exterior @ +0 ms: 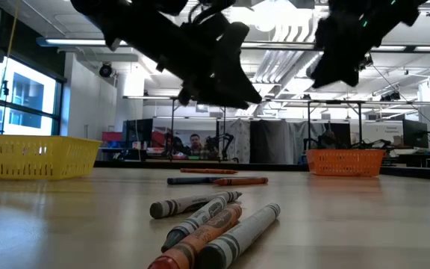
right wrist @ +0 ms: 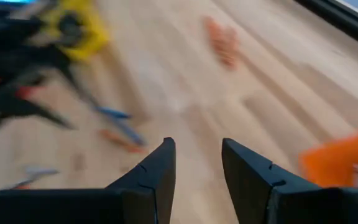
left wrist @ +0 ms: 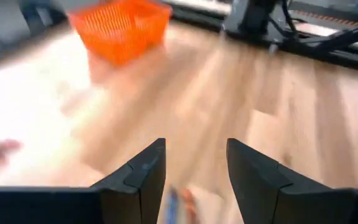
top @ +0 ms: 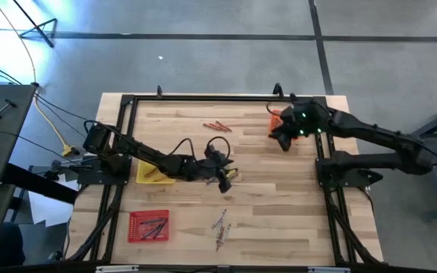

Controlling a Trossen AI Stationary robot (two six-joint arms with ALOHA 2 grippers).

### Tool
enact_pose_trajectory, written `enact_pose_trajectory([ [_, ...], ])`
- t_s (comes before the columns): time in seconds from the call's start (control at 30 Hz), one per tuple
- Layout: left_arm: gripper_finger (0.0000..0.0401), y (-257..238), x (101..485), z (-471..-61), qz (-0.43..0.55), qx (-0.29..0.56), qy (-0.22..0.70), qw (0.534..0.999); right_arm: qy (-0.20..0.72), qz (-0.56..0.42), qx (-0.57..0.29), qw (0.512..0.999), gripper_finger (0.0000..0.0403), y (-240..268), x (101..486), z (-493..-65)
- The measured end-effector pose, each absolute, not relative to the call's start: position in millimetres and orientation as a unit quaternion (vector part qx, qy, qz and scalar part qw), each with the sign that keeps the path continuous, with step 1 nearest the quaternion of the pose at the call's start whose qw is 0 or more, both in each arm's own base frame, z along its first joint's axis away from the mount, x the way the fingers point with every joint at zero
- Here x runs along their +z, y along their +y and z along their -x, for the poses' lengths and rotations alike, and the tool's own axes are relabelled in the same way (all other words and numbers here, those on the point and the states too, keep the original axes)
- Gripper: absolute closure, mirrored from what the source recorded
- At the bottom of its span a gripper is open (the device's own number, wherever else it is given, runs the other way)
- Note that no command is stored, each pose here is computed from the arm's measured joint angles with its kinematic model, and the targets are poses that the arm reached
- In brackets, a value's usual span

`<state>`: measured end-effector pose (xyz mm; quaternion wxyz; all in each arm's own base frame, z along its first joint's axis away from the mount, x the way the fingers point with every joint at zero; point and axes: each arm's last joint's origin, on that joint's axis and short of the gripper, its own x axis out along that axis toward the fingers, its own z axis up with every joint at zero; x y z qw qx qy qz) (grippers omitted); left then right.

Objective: Sort crayons
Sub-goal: Put the blue crayon into the red bin

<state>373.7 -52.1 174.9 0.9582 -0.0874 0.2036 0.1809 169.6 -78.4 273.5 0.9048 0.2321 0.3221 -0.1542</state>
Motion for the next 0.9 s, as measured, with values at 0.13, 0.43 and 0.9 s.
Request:
enact_pose_trajectory([
  [0.13, 0.0247, -52.8, 173.5, -374.0, 0.149, 0.152, 0.211, 0.954, 0.285, -0.228, -0.104, 0.925, 0.0278, -50.2, 288.1, -167.4],
  [0.43, 0.0247, -63.0, 147.8, -351.7, 0.133, 0.153, 0.373, 0.905, 0.286, -0.217, -0.049, 0.932, 0.0277, 5.8, 292.7, -170.7],
  [0.9, 0.0247, -62.7, 137.9, -336.9, 0.074, 0.189, 0.442, 0.874, 0.309, -0.164, -0.076, 0.934, 0.0277, 42.3, 279.7, -180.8],
])
